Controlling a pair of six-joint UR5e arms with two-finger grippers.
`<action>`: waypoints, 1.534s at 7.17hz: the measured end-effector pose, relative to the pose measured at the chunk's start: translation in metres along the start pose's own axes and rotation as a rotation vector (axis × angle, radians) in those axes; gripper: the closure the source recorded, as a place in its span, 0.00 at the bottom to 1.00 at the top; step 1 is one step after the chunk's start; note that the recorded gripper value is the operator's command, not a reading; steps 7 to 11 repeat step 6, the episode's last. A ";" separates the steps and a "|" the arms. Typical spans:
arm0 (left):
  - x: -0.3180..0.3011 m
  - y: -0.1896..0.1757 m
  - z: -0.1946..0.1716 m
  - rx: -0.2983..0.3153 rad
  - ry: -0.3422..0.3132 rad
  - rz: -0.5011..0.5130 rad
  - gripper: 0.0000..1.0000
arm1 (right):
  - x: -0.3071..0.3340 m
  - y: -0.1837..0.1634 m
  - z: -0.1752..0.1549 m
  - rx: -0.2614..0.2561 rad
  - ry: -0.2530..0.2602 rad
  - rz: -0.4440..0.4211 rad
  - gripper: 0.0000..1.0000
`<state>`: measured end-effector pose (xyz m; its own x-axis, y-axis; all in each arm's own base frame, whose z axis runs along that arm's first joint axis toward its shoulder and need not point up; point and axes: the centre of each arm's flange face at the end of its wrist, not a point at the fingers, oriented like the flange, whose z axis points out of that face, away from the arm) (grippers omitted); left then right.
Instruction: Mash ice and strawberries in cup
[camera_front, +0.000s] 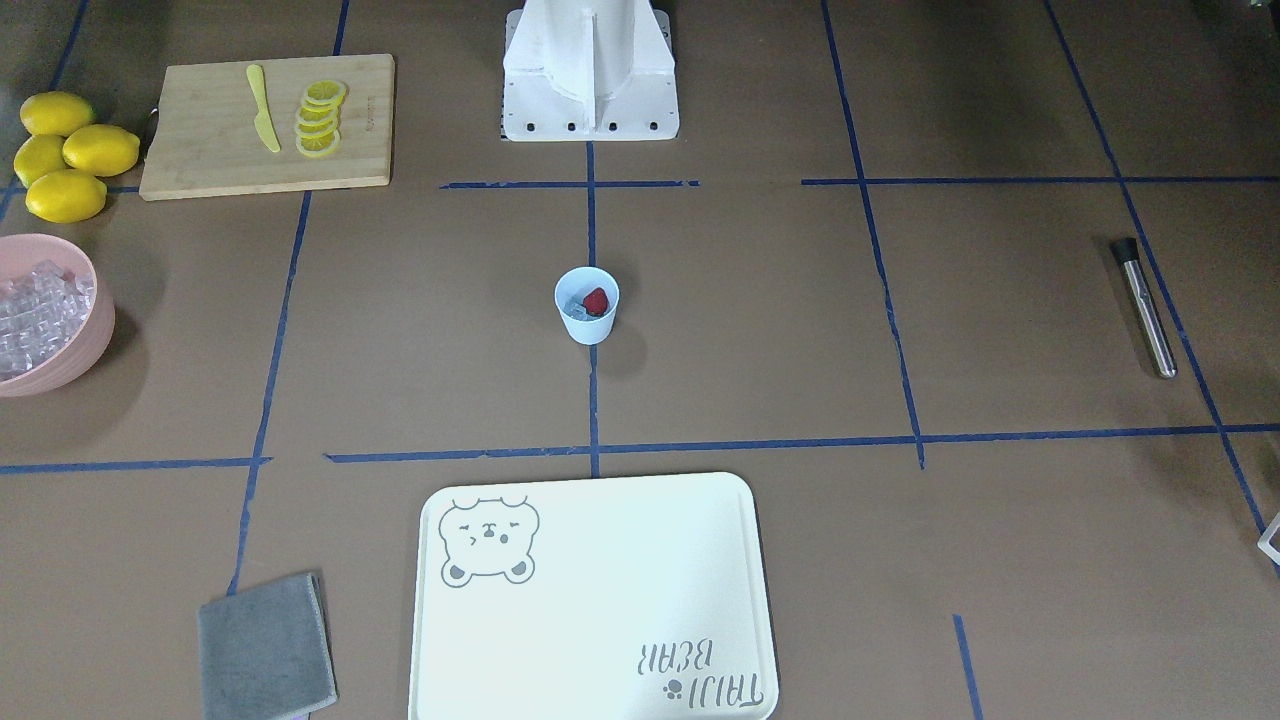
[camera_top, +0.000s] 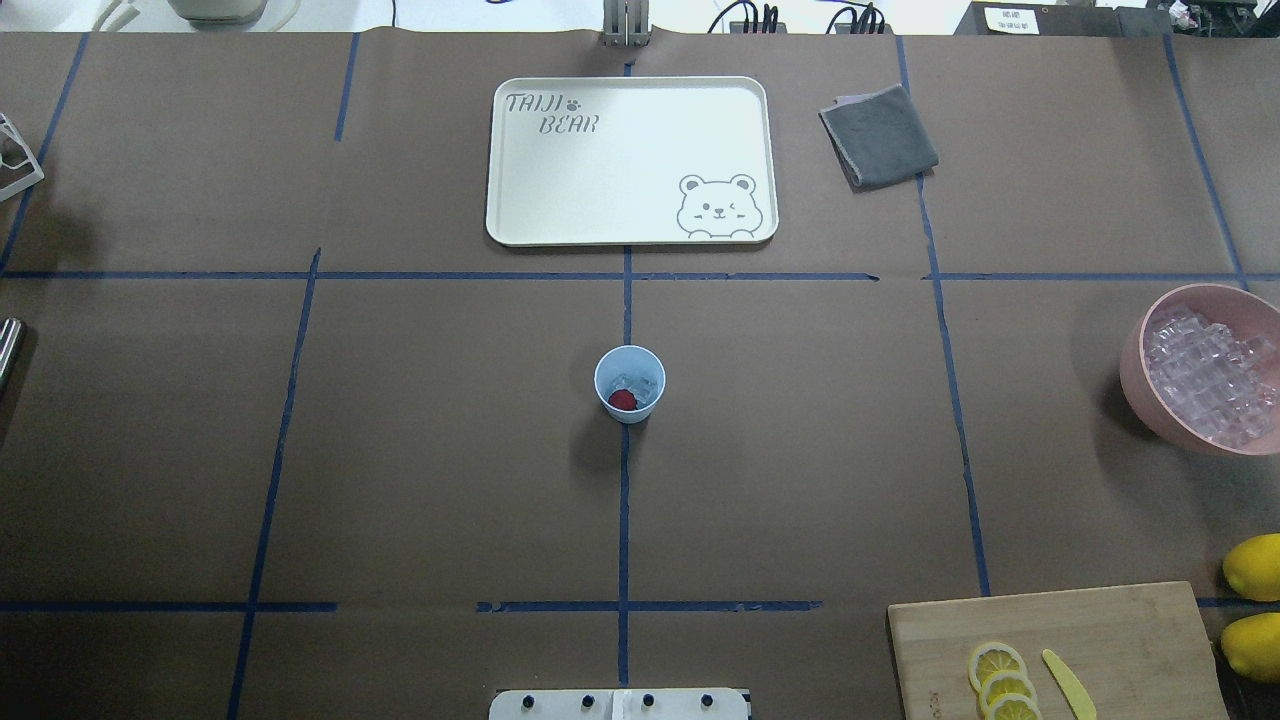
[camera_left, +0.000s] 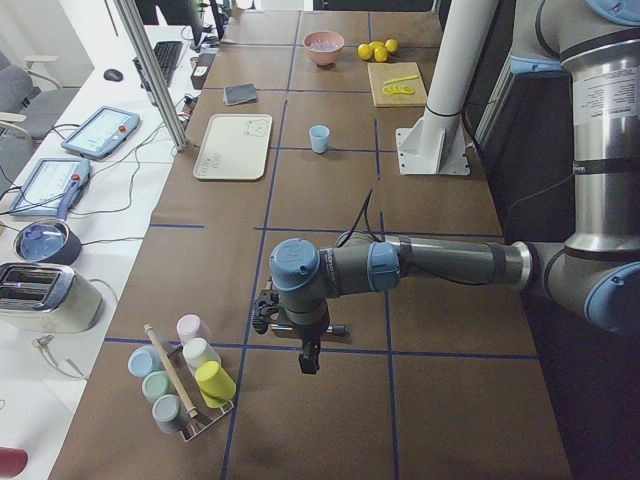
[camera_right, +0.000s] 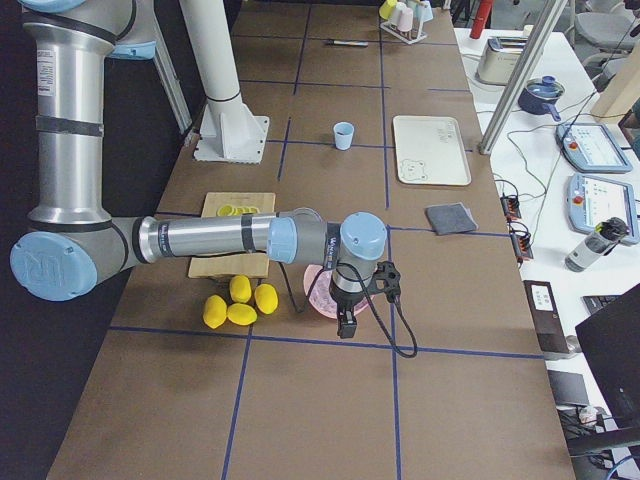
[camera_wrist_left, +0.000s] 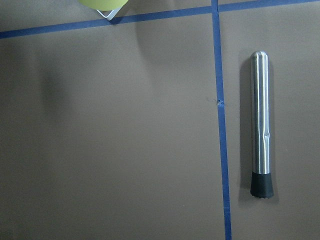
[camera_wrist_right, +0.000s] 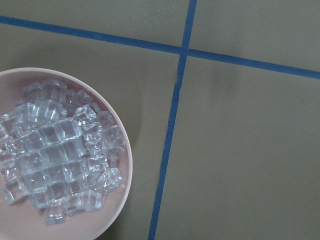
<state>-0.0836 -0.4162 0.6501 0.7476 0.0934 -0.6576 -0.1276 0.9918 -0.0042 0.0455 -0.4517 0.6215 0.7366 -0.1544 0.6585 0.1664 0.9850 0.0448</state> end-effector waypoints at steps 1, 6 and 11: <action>0.000 0.000 0.001 -0.001 0.001 -0.001 0.00 | -0.001 0.000 0.000 0.002 -0.004 0.000 0.00; 0.002 -0.002 -0.002 0.006 0.000 0.002 0.00 | 0.000 0.003 0.001 0.001 -0.007 0.001 0.00; 0.002 -0.002 -0.002 0.006 0.000 0.002 0.00 | 0.000 0.003 0.001 0.001 -0.007 0.001 0.00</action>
